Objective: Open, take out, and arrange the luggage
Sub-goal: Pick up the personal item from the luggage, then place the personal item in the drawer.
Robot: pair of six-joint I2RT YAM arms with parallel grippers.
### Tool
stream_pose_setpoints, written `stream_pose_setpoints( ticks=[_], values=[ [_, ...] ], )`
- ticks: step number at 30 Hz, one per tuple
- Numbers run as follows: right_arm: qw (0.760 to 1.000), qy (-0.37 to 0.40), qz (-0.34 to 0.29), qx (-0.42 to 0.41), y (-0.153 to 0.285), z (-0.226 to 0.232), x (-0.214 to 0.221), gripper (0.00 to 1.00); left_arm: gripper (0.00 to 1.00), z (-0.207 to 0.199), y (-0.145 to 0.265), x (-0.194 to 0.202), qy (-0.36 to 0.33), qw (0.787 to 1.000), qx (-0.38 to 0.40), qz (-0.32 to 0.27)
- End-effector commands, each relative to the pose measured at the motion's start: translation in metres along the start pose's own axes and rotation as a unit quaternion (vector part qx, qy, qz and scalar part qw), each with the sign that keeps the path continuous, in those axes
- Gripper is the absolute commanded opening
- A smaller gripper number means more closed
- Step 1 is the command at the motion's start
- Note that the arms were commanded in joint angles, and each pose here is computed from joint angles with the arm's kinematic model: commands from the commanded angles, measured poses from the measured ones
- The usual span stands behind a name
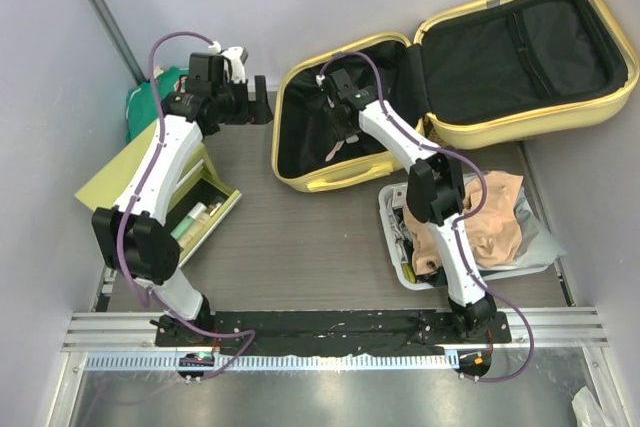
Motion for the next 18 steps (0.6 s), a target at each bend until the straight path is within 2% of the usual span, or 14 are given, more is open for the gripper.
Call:
stream_pose_setpoints(
  ticks=[1,3,7,10,14,18],
  values=[
    [0.976,-0.052,-0.177,-0.115,0.102,-0.001,-0.072,0.27,0.89,-0.032,-0.003,-0.039,0.064,0.983,0.156,-0.065],
    [0.961,-0.073,-0.215,-0.156,0.126,0.003,-0.083,0.26,0.89,-0.04,-0.015,-0.043,0.092,0.975,0.195,-0.059],
    [0.942,-0.087,-0.235,-0.222,0.149,0.023,-0.085,0.24,0.87,-0.043,-0.035,-0.041,0.141,0.966,0.215,-0.035],
    [0.942,-0.064,-0.233,-0.231,0.155,0.034,-0.079,0.24,0.88,-0.045,-0.043,-0.043,0.169,0.957,0.232,-0.031],
    [0.947,-0.046,-0.22,-0.23,0.155,0.042,-0.072,0.24,0.88,-0.053,-0.05,-0.053,0.206,0.934,0.284,-0.07],
    [0.948,-0.04,-0.215,-0.231,0.157,0.045,-0.07,0.24,0.87,-0.053,-0.056,-0.053,0.254,0.912,0.312,-0.079]
  ],
)
Point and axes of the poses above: each gripper's point midway between its finger pads, its own y axis back along the fingers, its own z axis along the line the jaws close on, x = y × z, the point moved 8 cm from there along y, back along the fingers, and after that the axes turned 8 degrees about -y, right-handed, at the moved point
